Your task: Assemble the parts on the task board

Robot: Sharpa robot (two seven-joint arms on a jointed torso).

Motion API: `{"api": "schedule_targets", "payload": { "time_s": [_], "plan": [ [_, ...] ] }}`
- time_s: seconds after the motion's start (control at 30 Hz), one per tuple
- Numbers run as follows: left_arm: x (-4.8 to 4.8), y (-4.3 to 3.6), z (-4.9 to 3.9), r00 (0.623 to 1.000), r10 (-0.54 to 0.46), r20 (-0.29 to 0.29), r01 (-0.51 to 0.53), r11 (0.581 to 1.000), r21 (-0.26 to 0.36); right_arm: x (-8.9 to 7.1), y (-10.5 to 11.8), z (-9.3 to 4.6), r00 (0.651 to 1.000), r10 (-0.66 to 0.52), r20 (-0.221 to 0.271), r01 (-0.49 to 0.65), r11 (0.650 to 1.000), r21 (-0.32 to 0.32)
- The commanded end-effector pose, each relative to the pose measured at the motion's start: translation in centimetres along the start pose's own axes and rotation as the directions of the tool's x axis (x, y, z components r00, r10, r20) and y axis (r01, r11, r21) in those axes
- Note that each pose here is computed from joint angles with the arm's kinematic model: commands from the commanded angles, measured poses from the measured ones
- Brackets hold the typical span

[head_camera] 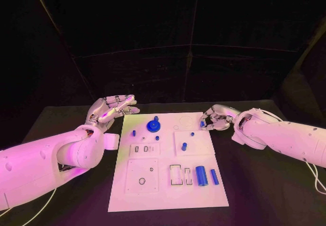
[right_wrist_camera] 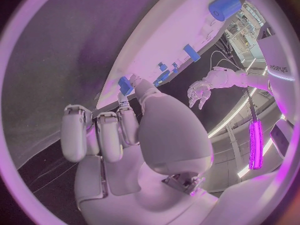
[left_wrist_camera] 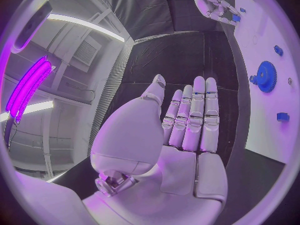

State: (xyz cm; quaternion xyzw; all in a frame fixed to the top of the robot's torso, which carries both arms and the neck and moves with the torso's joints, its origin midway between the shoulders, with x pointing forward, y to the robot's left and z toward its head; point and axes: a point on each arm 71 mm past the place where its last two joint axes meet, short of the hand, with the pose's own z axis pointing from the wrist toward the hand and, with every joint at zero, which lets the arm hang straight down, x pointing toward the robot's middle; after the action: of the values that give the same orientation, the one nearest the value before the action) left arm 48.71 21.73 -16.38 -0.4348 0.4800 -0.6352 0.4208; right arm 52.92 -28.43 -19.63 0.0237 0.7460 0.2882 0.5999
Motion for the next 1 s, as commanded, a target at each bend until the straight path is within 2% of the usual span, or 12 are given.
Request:
{"api": "schedule_targets", "payload": {
  "time_s": [0.03, 0.73, 0.87, 1.0],
  "plan": [
    [0.17, -0.13, 0.04, 1.0, -0.003, -0.015, 0.003, 1.0, 0.012, 0.05, -0.07, 0.16, 1.0, 0.003, -0.008, -0.003, 1.0, 0.01],
    [0.1, -0.12, 0.0, 1.0, -0.003, -0.014, 0.003, 1.0, 0.01, 0.03, -0.3, 0.55, 1.0, -0.002, 0.006, 0.002, 1.0, 0.02],
    [0.1, -0.12, 0.0, 1.0, -0.003, -0.014, 0.003, 1.0, 0.009, -0.13, -0.12, 0.55, 0.999, -0.002, 0.035, 0.002, 1.0, 0.005],
    [0.05, -0.11, 0.0, 1.0, -0.003, -0.013, 0.003, 1.0, 0.009, -0.48, 0.14, 0.38, 0.996, 0.007, 0.091, -0.006, 1.0, -0.009]
  ]
}}
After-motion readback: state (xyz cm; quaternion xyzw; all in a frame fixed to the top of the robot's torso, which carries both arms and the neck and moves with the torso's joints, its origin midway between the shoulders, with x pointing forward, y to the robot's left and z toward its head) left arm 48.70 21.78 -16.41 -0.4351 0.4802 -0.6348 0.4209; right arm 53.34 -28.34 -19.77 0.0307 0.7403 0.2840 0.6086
